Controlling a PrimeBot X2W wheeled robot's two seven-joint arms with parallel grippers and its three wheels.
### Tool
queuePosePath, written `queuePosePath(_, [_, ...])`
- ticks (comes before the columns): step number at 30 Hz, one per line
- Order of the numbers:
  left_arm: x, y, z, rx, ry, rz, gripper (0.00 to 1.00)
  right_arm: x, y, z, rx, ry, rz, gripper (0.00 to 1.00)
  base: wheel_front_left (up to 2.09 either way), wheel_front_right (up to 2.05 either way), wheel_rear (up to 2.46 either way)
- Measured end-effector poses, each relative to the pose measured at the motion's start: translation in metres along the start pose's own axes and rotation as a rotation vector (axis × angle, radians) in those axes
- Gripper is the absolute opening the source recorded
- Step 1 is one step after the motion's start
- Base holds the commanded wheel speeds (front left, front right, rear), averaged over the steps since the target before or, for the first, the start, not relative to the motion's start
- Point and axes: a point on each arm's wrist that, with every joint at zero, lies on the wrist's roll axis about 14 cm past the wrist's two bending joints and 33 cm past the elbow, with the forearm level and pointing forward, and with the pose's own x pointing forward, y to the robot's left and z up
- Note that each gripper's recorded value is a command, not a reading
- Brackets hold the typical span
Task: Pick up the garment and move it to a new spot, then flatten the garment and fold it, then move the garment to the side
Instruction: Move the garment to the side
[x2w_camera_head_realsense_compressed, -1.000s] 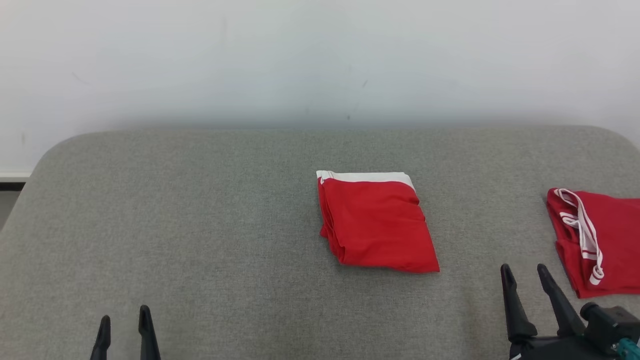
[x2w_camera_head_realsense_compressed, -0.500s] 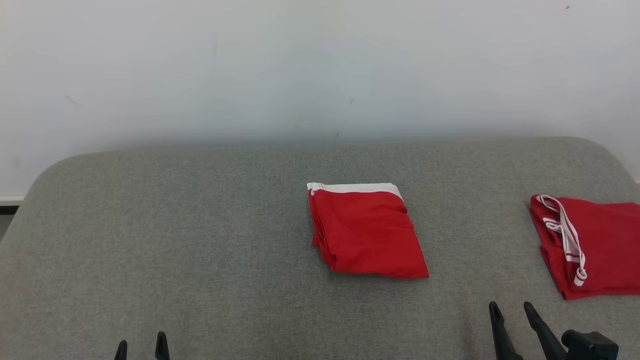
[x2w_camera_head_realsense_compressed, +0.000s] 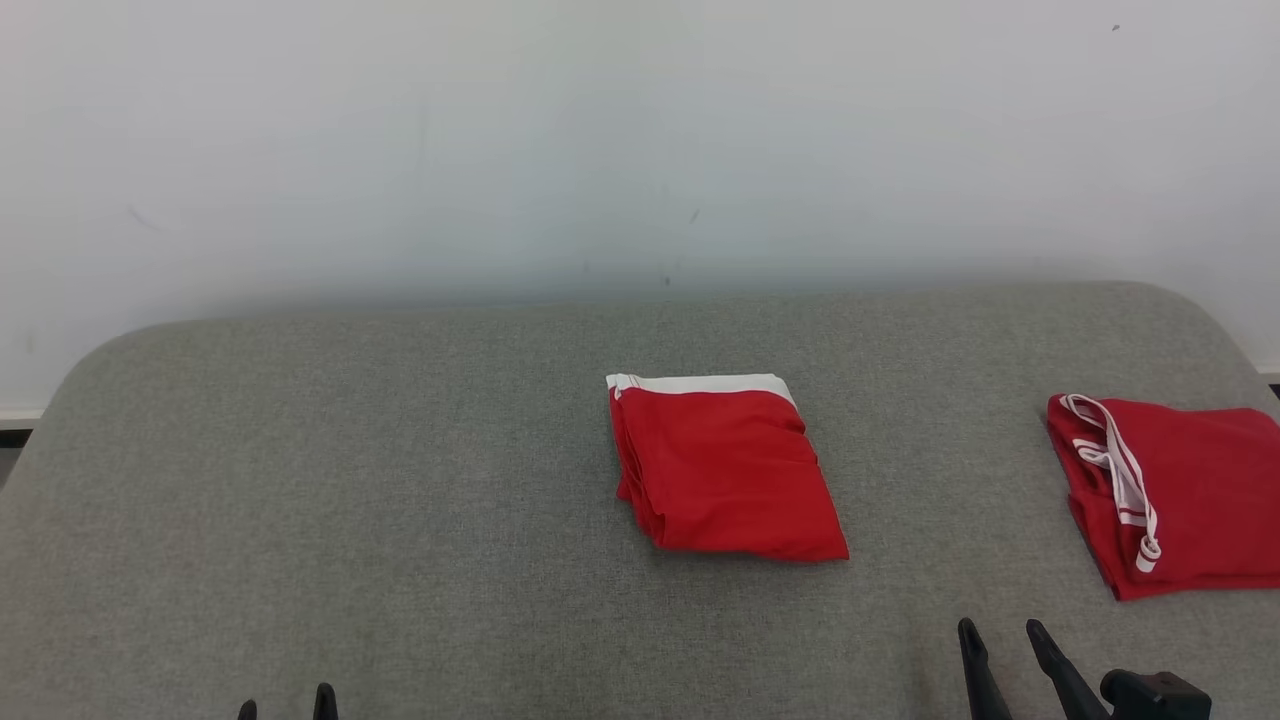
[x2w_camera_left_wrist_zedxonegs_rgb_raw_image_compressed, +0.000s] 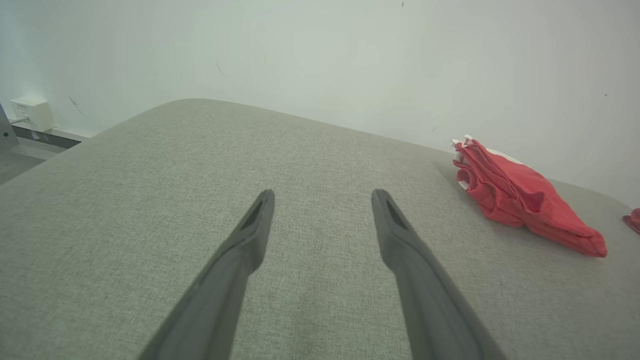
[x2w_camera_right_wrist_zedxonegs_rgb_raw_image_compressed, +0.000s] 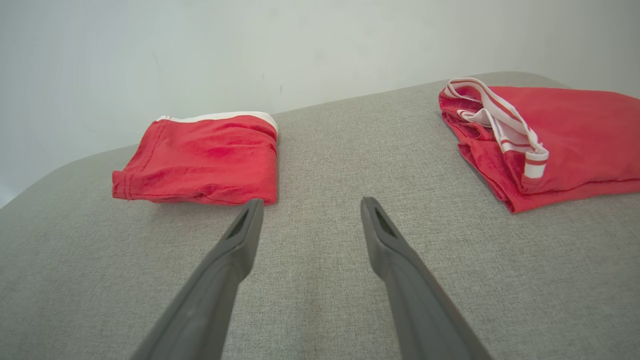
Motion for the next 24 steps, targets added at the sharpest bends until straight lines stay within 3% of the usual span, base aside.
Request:
queuePosePath(14, [-0.003,-0.001,0.000,-0.004,0.000,-0.004,1.00,0.005,0.007,0.004,0.001,-0.001,0.014,1.00,0.00,0.00,0.00])
queuePosePath(24, [-0.006,0.005,-0.004,-0.013,0.015,0.019,1.00,0.063,0.032,0.034,0.034,0.133,0.094,1.00,0.00,0.00,0.00])
